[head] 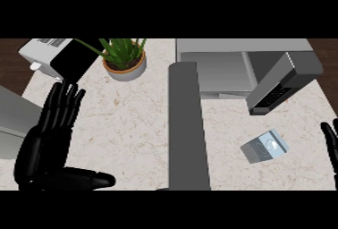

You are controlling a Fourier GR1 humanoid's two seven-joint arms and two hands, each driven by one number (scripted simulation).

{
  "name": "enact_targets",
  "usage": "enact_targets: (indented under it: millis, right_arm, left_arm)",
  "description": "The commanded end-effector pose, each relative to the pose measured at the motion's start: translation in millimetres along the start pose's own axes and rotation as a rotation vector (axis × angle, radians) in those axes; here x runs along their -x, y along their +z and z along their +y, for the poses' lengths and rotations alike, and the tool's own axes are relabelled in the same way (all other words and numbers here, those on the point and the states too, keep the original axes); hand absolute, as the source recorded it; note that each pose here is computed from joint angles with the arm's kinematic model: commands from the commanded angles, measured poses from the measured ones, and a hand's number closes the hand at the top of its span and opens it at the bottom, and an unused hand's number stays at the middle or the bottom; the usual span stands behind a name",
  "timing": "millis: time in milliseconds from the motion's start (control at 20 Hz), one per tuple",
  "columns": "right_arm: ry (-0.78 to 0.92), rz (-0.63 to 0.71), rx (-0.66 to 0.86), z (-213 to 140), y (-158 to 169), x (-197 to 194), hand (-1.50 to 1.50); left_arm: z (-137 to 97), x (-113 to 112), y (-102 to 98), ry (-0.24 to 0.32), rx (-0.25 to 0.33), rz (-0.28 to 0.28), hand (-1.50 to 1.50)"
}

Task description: Pick up the milk, place it into the microwave and close the microwave

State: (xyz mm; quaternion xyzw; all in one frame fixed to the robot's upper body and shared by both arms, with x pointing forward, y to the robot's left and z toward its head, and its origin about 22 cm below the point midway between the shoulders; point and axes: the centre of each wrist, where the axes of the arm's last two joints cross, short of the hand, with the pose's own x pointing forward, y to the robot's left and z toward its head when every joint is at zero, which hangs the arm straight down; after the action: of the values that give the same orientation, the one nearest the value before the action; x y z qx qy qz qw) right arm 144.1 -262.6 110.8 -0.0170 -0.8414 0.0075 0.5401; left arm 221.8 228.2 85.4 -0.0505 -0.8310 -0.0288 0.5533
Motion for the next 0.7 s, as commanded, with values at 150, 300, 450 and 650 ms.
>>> enact_targets:
  millis: [150,300,450,650]
  right_arm:
    - [-0.003,0.043,0.028,-12.4,52.0,-0.1,-1.50]
    - [0.010,0.100,0.017,-3.4,73.7,19.6,-1.50]
    - [0.021,0.099,0.037,-9.1,86.2,24.9,-1.50]
    - [0.026,0.108,0.051,-8.8,97.1,46.7,-1.50]
  left_arm:
    - [-44.0,25.1,29.7,0.046,0.005,0.020,-1.50]
    - [-49.6,34.7,35.3,0.066,0.004,0.040,-1.50]
    - [-67.1,45.8,44.2,0.053,0.015,0.021,-1.50]
    - [-88.0,33.2,49.7,0.075,0.021,0.020,-1.50]
